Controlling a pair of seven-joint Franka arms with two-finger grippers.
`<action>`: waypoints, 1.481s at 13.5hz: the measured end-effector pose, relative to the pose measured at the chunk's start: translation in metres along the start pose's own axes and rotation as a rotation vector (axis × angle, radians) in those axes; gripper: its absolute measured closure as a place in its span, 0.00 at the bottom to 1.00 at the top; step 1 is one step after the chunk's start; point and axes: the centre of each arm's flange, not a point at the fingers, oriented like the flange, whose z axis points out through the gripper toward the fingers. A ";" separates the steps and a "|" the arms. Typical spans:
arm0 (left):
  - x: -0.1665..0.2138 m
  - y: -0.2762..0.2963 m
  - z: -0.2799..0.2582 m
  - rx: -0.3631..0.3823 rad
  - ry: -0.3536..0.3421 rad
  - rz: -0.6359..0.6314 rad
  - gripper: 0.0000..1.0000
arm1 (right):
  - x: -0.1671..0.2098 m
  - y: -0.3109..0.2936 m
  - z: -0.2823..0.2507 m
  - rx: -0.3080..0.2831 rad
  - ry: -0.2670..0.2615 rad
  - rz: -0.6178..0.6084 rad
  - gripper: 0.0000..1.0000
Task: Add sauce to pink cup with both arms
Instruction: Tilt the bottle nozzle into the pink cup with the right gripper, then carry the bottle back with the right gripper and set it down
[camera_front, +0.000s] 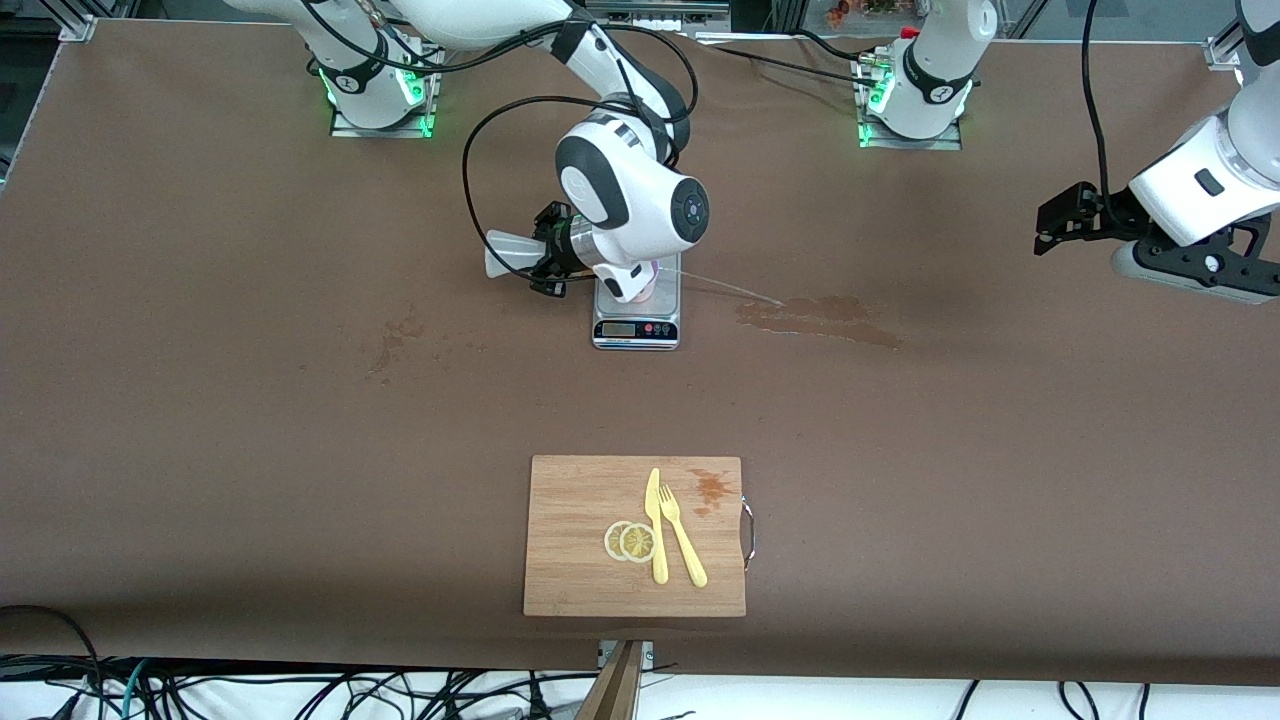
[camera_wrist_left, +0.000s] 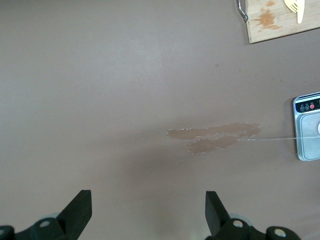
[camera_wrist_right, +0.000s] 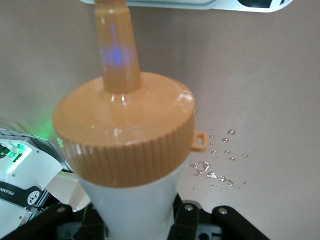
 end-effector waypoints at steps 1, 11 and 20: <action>0.000 -0.001 0.001 0.000 -0.001 -0.003 0.00 | 0.000 0.000 -0.001 -0.001 0.001 0.001 0.65; -0.001 -0.004 0.001 -0.002 -0.009 -0.007 0.00 | -0.004 0.008 0.004 0.013 0.001 0.021 0.65; -0.001 -0.002 0.002 -0.002 -0.010 -0.003 0.00 | -0.129 0.060 -0.032 0.168 0.439 0.129 0.61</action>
